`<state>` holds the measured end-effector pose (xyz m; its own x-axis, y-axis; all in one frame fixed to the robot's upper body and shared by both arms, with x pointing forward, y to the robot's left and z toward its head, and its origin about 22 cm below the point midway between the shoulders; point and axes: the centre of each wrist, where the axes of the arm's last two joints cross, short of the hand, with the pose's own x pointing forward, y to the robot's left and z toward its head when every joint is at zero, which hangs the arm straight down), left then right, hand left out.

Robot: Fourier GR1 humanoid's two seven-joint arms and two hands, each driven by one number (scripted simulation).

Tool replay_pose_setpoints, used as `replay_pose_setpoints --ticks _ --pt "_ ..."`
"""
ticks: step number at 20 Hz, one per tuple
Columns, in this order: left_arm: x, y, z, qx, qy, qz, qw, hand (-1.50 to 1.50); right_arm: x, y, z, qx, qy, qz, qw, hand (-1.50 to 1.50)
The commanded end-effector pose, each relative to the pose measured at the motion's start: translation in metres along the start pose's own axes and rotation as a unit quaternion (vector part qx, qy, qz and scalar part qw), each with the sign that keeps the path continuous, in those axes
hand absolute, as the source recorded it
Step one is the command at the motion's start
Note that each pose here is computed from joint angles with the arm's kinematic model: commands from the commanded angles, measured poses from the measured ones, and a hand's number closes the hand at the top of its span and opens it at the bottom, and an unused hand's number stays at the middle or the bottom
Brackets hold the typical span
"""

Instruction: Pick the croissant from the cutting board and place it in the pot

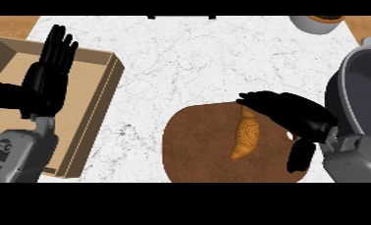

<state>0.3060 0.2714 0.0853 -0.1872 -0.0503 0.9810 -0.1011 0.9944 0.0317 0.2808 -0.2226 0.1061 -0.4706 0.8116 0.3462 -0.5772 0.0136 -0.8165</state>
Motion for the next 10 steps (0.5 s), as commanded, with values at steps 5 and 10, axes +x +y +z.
replay_pose_setpoints --ticks 5,10 --pt "0.0 -0.001 0.002 0.004 0.0 0.001 1.0 0.0 0.002 0.02 -0.02 -0.021 -0.02 0.0 1.0 -1.5" --pt "-0.005 -0.006 0.001 -0.001 0.0 0.0 1.0 0.0 0.018 0.04 -0.024 -0.017 0.015 0.034 0.999 -1.5"
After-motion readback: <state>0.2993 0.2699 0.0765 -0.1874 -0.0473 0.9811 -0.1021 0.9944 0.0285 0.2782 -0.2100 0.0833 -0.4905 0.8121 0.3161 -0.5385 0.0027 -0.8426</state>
